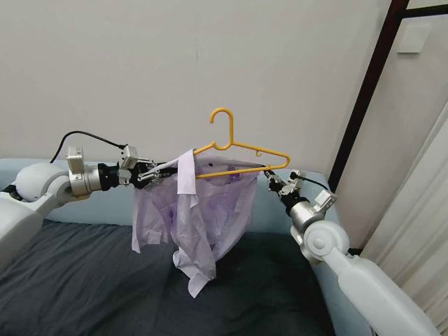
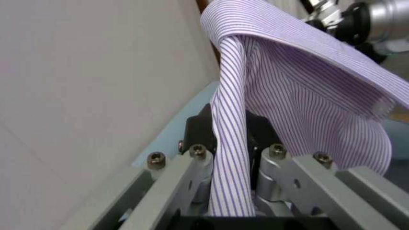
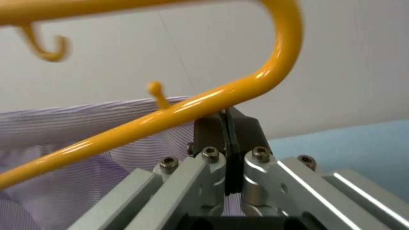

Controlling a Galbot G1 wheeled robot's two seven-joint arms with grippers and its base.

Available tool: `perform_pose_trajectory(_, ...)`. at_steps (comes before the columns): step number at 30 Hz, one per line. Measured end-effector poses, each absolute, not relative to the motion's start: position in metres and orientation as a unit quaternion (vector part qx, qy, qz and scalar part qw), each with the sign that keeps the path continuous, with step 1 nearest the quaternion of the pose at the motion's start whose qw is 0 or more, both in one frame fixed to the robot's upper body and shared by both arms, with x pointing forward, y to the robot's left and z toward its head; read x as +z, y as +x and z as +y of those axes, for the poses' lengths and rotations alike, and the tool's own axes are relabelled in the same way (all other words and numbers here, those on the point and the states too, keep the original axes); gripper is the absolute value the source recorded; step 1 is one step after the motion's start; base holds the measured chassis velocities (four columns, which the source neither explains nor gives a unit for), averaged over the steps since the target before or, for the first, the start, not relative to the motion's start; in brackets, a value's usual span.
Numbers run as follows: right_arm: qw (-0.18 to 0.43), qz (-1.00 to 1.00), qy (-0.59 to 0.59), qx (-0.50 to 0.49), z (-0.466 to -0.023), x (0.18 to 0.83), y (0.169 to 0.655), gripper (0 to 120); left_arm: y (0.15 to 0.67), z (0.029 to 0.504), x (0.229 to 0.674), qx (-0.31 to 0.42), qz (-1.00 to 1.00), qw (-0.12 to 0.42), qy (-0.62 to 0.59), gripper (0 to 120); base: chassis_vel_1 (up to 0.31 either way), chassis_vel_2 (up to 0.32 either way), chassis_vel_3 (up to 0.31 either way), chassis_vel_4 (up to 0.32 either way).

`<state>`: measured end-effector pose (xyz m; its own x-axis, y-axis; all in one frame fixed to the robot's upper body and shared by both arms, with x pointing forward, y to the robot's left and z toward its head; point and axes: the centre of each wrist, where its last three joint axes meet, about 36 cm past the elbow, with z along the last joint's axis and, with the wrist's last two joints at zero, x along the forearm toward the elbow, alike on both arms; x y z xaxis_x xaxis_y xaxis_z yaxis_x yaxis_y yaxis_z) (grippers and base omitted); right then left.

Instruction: Pick up the clothes from the sofa and hang them on the clothes hanger.

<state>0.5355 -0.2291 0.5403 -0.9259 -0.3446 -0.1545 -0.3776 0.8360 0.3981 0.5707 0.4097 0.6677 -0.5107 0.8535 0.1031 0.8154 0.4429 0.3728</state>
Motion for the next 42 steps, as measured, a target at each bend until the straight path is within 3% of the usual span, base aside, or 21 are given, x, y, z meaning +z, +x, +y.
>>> perform_pose_trajectory(20,0.061,0.967,-0.194,0.156,-0.243,0.523,0.526,1,0.575,0.391,0.663,0.184,0.865,0.08,0.46,7,0.0,0.0,0.0,0.0)
perform_pose_trajectory(34,0.016,0.972,-0.181,0.149,-0.21,0.446,0.502,49,0.579,0.385,0.653,0.165,0.864,0.081,0.468,7,0.0,0.0,0.0,0.0)
perform_pose_trajectory(41,-0.015,0.967,-0.223,0.118,-0.19,0.375,0.437,79,0.582,0.382,0.646,0.161,0.864,0.076,0.471,7,0.0,0.0,0.0,0.0)
perform_pose_trajectory(42,-0.015,0.967,-0.223,0.118,-0.19,0.375,0.437,79,0.582,0.382,0.646,0.161,0.864,0.076,0.471,7,0.0,0.0,0.0,0.0)
